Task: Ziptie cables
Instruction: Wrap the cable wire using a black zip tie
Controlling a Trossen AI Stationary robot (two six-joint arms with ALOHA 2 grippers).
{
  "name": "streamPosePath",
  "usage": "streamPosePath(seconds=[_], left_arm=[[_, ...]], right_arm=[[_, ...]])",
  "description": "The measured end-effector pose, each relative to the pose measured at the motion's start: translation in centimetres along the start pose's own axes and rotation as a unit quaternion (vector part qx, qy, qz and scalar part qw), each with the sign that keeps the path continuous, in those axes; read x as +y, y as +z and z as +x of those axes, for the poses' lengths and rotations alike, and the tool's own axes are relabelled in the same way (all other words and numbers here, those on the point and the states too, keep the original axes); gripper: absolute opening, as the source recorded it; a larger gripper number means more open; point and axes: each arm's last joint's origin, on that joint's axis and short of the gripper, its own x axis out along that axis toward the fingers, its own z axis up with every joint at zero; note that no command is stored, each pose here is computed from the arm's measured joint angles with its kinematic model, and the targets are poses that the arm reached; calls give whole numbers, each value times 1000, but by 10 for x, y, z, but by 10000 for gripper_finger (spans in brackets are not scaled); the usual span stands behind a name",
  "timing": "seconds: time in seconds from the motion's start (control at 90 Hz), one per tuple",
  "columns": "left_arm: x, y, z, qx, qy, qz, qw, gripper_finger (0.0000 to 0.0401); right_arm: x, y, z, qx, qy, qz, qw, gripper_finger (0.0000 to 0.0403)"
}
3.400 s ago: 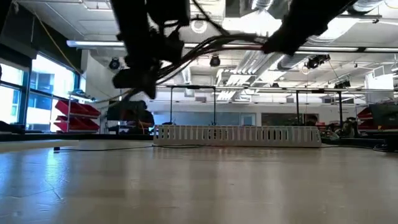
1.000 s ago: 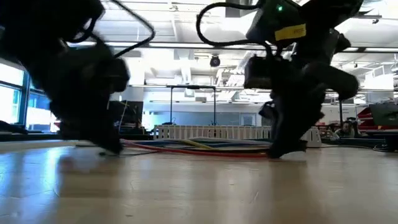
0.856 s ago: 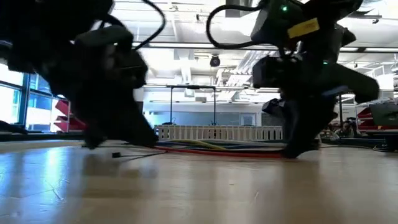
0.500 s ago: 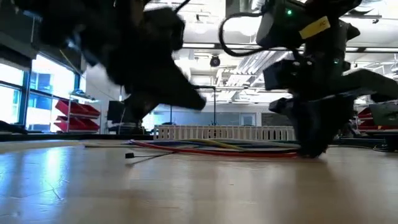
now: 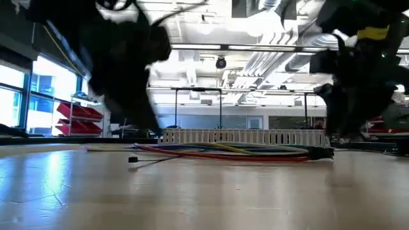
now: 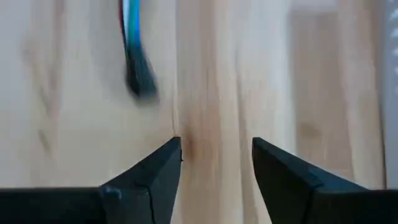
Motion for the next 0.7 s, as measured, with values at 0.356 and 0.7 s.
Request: streamPosePath(seconds=[0.356, 0.7], left_arm=[[-21, 6, 45, -47, -139, -57, 988, 0], [-73, 48, 98, -157, -173, 13, 972, 0]], right_arm=[[12, 4, 1, -128, 31, -3, 991, 167], [39, 2, 14, -136, 104, -25, 985, 167]])
